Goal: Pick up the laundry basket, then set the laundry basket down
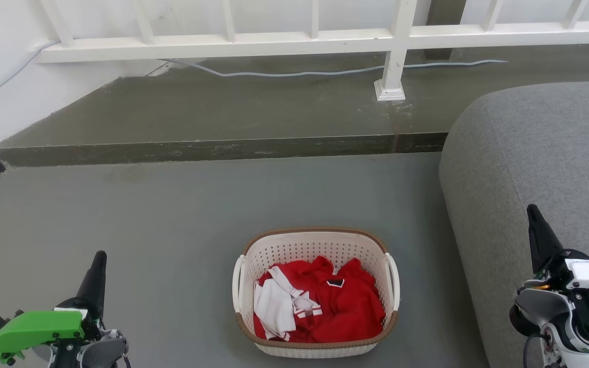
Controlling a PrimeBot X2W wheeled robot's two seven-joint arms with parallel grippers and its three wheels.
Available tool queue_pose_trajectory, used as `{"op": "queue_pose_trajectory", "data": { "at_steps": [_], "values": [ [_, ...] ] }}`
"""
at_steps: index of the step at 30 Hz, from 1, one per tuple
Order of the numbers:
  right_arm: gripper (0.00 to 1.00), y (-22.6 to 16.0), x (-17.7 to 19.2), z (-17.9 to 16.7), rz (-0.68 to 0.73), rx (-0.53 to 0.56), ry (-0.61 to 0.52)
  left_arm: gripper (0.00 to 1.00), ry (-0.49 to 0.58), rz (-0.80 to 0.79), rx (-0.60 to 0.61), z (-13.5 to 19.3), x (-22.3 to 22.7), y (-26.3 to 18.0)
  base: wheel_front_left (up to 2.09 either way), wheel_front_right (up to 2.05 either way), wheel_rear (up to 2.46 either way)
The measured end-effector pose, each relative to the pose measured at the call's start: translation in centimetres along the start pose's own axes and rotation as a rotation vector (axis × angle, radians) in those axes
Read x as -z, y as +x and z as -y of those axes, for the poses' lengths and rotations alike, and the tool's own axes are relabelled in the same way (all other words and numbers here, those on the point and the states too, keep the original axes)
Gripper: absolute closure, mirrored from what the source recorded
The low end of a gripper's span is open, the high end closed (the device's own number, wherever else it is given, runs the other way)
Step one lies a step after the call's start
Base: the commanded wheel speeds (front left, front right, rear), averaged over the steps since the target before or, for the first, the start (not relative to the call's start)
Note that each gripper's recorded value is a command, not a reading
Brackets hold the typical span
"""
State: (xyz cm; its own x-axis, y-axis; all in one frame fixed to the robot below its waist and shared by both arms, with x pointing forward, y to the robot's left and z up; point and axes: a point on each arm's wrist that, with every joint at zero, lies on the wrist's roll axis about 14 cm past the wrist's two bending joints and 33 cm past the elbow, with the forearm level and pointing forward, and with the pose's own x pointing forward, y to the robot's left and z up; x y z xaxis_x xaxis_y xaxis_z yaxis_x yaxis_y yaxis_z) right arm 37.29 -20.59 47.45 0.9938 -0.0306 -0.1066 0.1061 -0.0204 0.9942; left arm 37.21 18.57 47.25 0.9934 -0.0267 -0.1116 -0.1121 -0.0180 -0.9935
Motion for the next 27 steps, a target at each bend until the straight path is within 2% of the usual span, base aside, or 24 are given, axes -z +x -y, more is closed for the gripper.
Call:
{"op": "queue_pose_trajectory", "data": {
  "at_steps": [27],
  "values": [
    [1.00, 0.00, -0.05, -0.01, 0.002, 0.000, 0.001, 1.00, -0.002, 0.003, 0.003, 0.09, -0.08, 0.02, 0.00, 0.00, 0.00]
  ]
}}
